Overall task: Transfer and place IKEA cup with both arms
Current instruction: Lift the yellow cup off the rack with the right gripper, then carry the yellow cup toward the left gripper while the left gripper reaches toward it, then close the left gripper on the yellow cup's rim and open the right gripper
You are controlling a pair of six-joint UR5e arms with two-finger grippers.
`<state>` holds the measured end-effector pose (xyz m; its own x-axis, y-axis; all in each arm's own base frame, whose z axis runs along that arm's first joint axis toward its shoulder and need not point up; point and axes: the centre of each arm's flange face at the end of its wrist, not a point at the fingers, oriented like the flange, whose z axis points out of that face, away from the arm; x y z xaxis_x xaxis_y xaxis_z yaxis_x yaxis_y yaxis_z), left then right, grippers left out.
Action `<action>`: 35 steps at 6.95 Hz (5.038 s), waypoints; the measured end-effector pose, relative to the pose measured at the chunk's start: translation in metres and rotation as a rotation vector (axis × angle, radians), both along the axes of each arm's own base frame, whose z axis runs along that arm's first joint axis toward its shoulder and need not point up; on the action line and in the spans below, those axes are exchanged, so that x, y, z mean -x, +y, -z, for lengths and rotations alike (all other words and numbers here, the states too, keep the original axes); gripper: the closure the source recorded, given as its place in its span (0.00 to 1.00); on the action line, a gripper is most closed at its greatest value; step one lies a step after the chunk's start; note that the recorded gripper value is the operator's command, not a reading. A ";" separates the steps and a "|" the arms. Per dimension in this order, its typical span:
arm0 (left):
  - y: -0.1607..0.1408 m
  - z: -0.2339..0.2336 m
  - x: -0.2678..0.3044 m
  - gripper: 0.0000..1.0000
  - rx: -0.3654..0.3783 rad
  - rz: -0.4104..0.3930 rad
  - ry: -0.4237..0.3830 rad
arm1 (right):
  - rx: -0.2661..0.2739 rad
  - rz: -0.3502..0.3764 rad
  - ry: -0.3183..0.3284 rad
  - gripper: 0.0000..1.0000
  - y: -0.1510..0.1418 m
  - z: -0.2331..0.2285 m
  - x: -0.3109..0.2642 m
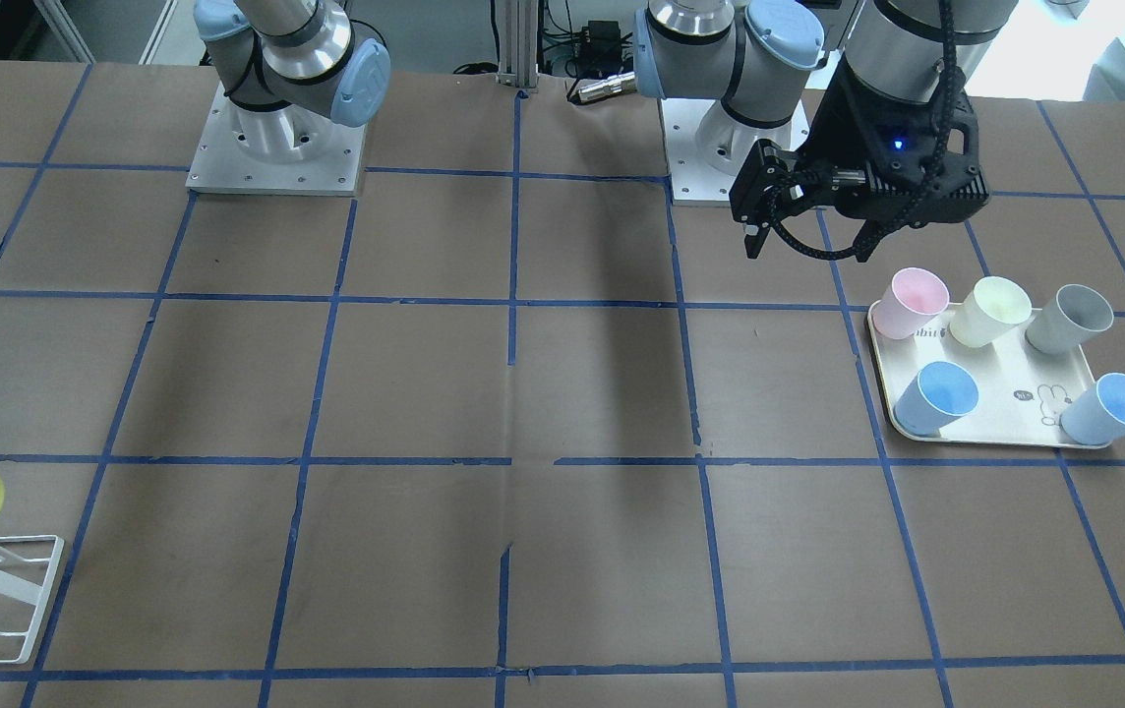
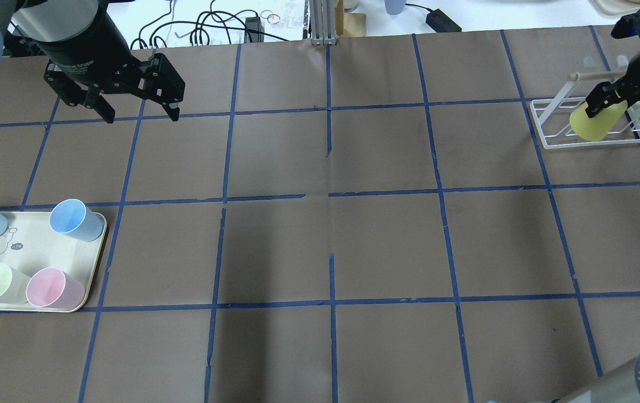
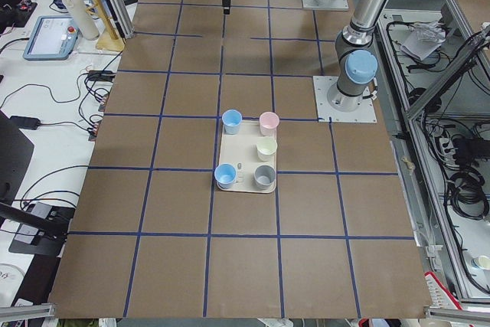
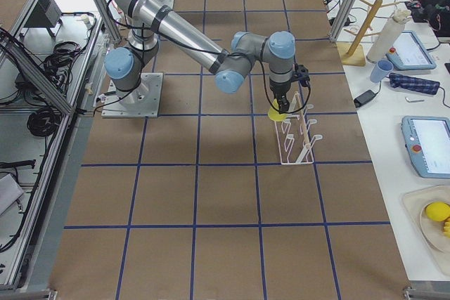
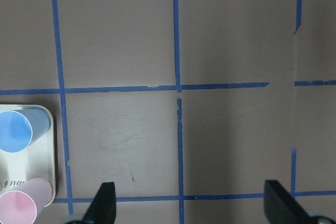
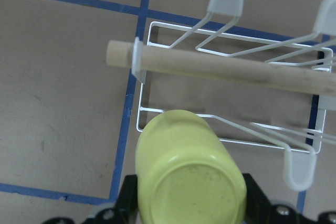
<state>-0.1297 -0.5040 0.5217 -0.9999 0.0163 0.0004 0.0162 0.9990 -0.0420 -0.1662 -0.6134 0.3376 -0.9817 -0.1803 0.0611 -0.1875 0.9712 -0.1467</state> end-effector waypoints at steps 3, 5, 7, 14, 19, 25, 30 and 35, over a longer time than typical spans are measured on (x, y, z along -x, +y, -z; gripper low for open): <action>0.001 -0.003 0.001 0.00 0.007 -0.002 0.010 | -0.002 -0.001 0.033 1.00 0.014 -0.065 -0.005; 0.002 -0.016 0.006 0.00 0.033 -0.006 0.103 | 0.014 -0.012 0.043 1.00 0.033 -0.104 -0.025; 0.002 -0.027 -0.003 0.00 0.045 -0.030 0.221 | -0.016 -0.009 -0.027 1.00 0.052 -0.134 -0.105; 0.018 0.067 -0.090 0.00 -0.067 -0.083 1.020 | -0.237 0.296 -0.767 1.00 0.097 -0.167 -0.383; 0.036 0.142 -0.076 0.00 -0.041 -0.303 1.377 | -0.548 0.378 -1.412 1.00 0.106 -0.119 -0.398; 0.044 0.140 -0.015 0.00 -0.070 -0.237 1.449 | -0.645 0.433 -1.476 1.00 0.098 -0.086 -0.405; 0.037 0.138 -0.011 0.40 -0.057 -0.257 1.489 | -0.695 0.441 -1.505 1.00 0.100 -0.084 -0.416; 0.039 0.129 -0.011 1.00 -0.044 -0.248 1.486 | -0.734 0.484 -1.498 0.99 0.098 -0.079 -0.417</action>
<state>-0.1188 -0.4647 0.3926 -0.0665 -0.1749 0.9823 -0.1777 0.9709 0.1608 0.2505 -0.5156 0.4164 -0.0752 0.5517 -0.8306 -0.0086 0.8326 0.5538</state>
